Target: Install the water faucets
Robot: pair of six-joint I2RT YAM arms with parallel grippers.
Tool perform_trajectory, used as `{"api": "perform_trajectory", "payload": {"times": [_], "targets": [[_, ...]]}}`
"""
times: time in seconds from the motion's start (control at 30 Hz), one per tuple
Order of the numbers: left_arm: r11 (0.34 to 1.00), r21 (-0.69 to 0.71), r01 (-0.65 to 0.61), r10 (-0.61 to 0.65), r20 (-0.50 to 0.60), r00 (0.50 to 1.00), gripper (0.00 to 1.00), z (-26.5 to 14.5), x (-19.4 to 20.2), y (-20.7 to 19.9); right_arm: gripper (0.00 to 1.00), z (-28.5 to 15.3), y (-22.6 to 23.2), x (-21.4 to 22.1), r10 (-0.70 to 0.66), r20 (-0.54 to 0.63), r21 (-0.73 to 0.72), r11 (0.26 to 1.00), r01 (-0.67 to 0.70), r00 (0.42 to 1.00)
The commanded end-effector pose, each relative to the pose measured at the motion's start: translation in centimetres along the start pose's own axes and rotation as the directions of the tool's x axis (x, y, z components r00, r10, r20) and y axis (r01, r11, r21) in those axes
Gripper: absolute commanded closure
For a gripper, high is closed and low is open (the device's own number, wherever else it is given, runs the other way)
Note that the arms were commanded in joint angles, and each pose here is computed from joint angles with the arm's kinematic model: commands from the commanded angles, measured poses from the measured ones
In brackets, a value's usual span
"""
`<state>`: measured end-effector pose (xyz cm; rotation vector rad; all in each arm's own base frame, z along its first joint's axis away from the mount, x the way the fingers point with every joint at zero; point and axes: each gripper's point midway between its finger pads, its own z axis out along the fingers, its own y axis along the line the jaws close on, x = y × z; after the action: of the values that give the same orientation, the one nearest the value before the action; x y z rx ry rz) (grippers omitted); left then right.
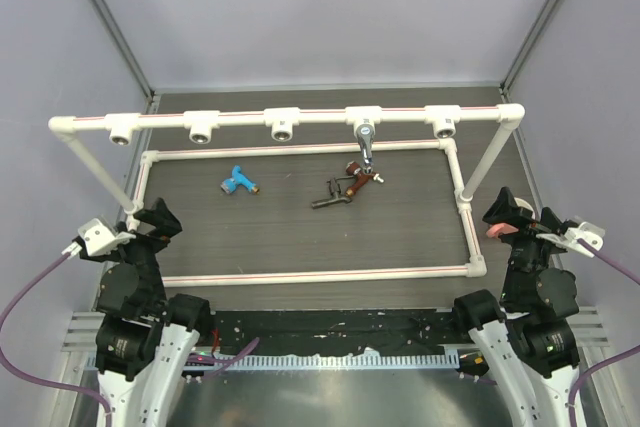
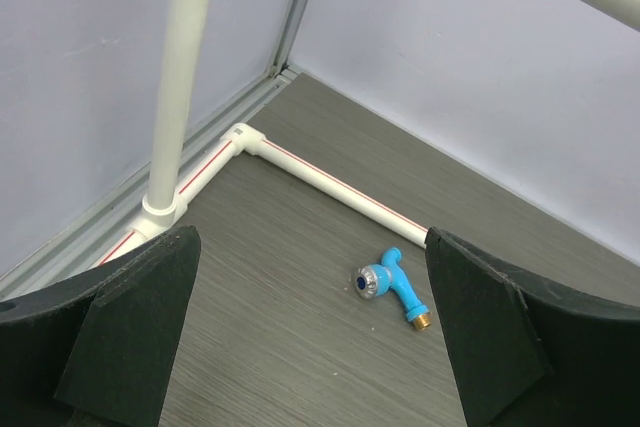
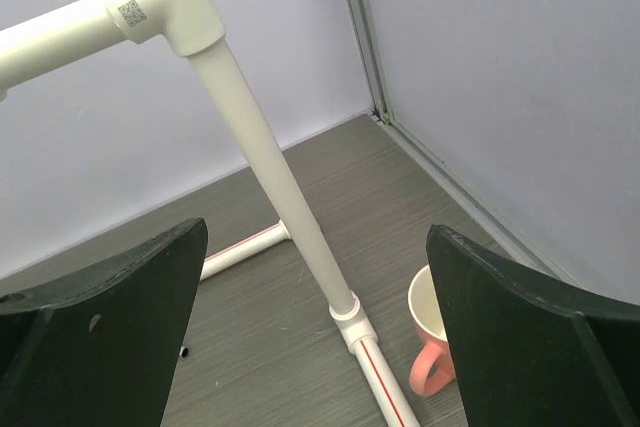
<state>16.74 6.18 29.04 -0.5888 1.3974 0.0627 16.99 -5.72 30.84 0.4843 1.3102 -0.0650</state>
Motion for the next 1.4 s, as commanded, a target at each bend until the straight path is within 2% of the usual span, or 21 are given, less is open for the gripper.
{"api": "perform_trajectory", "payload": {"times": [0.0, 0.37, 0.5, 0.6, 0.9, 1.03, 1.23, 1.27, 1.37], "targets": [[0.999, 0.018, 0.029, -0.030, 0.034, 0.999, 0.00, 0.1, -0.8, -0.5, 0.02, 0.1, 0.2, -0.7, 0.027, 0.027, -0.002, 1.000, -0.027, 0.999], [0.998, 0.027, 0.050, -0.051, 0.054, 0.997, 0.00, -0.2, -1.2, -0.4, 0.02, 2.2, 2.2, 1.3, 0.008, -0.163, 0.039, 0.999, -0.002, 0.987], [0.997, 0.040, 0.059, -0.061, 0.056, 0.997, 0.00, -0.3, -1.3, -0.6, 0.02, 3.9, 3.6, 3.9, 0.003, -0.274, 0.073, 0.997, 0.018, 0.962], [0.997, 0.048, 0.062, -0.065, 0.052, 0.997, 0.00, -0.4, -1.1, -0.6, 0.02, 5.5, 4.4, 5.0, 0.005, -0.306, 0.110, 0.993, 0.030, 0.952], [0.995, 0.072, 0.065, -0.068, 0.035, 0.997, 0.00, -0.4, -0.8, -1.1, 0.02, 11.3, 8.1, 5.4, -0.033, -0.266, 0.122, 0.990, 0.068, 0.963], [0.995, 0.076, 0.065, -0.067, 0.032, 0.997, 0.00, -0.4, -0.7, -1.2, 0.02, 14.7, 9.9, 6.9, -0.063, -0.269, 0.106, 0.990, 0.094, 0.961], [0.995, 0.075, 0.060, -0.062, 0.026, 0.998, 0.00, -0.4, -0.5, -1.1, 0.02, 20.6, 9.9, 6.4, -0.018, -0.206, 0.095, 0.995, 0.039, 0.978], [0.995, 0.074, 0.060, -0.062, 0.026, 0.998, 0.00, -0.4, -0.5, -1.1, 0.03, 21.5, 9.9, 7.5, -0.028, -0.221, 0.084, 0.995, 0.048, 0.975], [0.996, 0.072, 0.056, -0.058, 0.025, 0.998, 0.00, -0.3, -0.4, -1.1, 0.03, 23.9, 10.3, 6.6, -0.068, -0.164, 0.042, 0.996, 0.076, 0.984]]}}
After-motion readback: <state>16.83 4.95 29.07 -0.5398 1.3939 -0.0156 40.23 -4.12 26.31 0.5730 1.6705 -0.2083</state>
